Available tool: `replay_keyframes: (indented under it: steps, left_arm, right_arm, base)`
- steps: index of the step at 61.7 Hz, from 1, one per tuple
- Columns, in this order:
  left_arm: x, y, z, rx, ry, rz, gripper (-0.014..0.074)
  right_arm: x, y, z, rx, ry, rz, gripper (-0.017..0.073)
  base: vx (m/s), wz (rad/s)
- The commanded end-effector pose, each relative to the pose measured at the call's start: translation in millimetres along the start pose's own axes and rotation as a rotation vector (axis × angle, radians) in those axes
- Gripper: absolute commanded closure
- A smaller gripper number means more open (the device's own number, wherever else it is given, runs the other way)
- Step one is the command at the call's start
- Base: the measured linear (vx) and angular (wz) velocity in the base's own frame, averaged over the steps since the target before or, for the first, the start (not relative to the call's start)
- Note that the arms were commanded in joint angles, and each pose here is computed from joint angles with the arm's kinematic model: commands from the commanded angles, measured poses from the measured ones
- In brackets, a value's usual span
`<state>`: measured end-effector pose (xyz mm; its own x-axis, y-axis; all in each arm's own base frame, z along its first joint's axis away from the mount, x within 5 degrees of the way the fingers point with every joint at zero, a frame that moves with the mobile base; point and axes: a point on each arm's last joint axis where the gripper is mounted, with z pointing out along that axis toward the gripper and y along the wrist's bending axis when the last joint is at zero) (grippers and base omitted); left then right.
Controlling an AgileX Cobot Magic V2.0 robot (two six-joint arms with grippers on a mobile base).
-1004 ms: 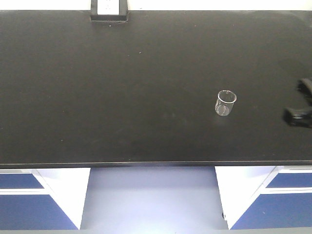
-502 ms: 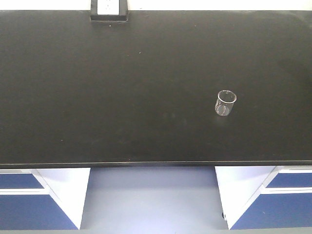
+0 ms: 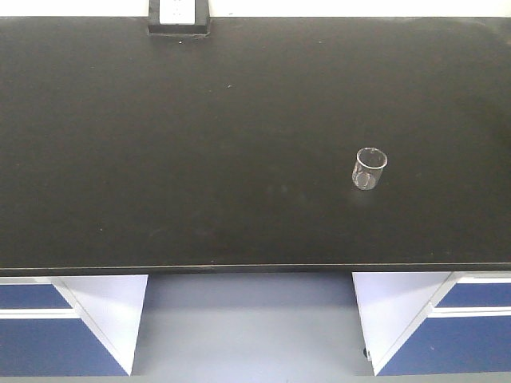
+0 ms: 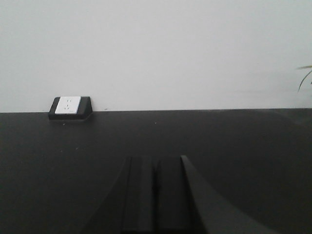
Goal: Grab beaker and place in storage area
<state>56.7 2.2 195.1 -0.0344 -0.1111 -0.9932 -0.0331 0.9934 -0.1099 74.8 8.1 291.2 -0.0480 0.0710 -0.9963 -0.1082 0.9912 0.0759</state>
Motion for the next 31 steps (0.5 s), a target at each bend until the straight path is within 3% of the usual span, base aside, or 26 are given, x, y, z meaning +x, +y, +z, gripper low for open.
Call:
replay_keyframes:
  steps: [1, 9, 13, 31]
  left_arm:
    - [-1, -1.7, 0, 0.029, -0.076, -0.011, 0.0602]
    - [-1, -1.7, 0, 0.029, -0.076, -0.011, 0.0602]
    - [-1, -1.7, 0, 0.029, -0.076, -0.011, 0.0602]
    - [-1, -1.7, -1, 0.029, -0.077, -0.011, 0.0602]
  right_arm:
    - [24, -0.8, -8, -0.017, -0.056, -0.017, 0.0563]
    - [77, -4.6, -14, -0.018, -0.018, -0.035, 0.0563]
    - [99, -6.1, -16, -0.02, -0.009, -0.016, 0.0563]
    - [103, -6.5, -15, -0.018, 0.027, -0.03, 0.0563]
  base:
    - [0.0, 0.0]
    - [0.0, 0.0]
    - [0.0, 0.0]
    - [0.0, 0.0]
